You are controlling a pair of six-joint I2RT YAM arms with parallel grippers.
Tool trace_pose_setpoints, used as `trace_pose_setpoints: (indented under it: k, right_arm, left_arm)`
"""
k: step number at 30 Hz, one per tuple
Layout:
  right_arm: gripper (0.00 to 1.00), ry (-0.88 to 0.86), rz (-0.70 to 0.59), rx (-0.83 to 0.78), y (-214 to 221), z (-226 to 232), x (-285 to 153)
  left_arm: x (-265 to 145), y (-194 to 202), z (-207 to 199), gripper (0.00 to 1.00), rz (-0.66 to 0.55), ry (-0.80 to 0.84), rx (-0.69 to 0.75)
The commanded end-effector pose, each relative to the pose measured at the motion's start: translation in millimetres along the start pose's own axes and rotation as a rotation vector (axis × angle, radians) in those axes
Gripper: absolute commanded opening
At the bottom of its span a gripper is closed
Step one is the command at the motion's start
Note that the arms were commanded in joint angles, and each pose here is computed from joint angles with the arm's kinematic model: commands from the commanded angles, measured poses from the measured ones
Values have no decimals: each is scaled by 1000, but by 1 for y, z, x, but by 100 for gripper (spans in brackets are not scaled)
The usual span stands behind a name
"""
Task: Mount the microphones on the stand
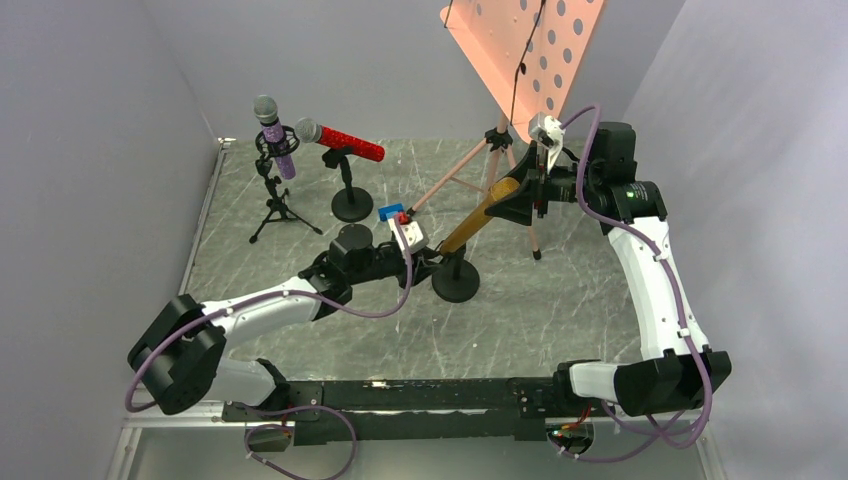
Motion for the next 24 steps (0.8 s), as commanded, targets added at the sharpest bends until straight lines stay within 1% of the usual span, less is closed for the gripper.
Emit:
trace_pose_setpoints:
  k: [1, 4, 8, 10, 12, 14, 17, 19, 20, 24]
  right_arm:
    - [12, 23, 21, 16, 2, -6, 0]
    - [12, 24, 22, 16, 3, -6, 0]
    - [12, 24, 25, 12, 4, -7, 0]
    - [12, 23, 24, 12, 4, -7, 0]
    - [12, 19, 23, 12, 4, -8, 1]
    - [12, 17, 22, 9, 3, -8, 1]
    - [12, 18, 23, 6, 3, -7, 0]
    - [12, 19, 25, 4, 4, -7, 0]
    - [12, 20, 25, 3, 4, -7, 0]
    - [12, 15, 23, 3, 4, -7, 0]
  left_arm:
    - [-10, -34, -3, 40, -95, 8, 119]
    - [-20, -34, -3, 44, -98, 18, 191]
    - [-29, -31, -2, 47, -79, 76, 300]
    - [-30, -28, -2, 46, -68, 98, 331]
    - [-27, -25, 0, 43, -43, 104, 323]
    - [-22, -25, 3, 37, -21, 105, 304]
    - [-15, -23, 6, 20, -9, 109, 278]
    - [-13, -24, 8, 12, -20, 99, 271]
    - [-13, -25, 8, 10, -25, 93, 269]
    - [-12, -27, 10, 8, -34, 72, 261]
Point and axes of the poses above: each gripper's point midway between its finger pads, its own x axis out along the fingers, its own z axis along the line the jaws close on, y = z × x, the point moved 7 cm from there along -x, back along the fingers, and after that the axes turned 10 degrees about -x, right-handed, at the moved point
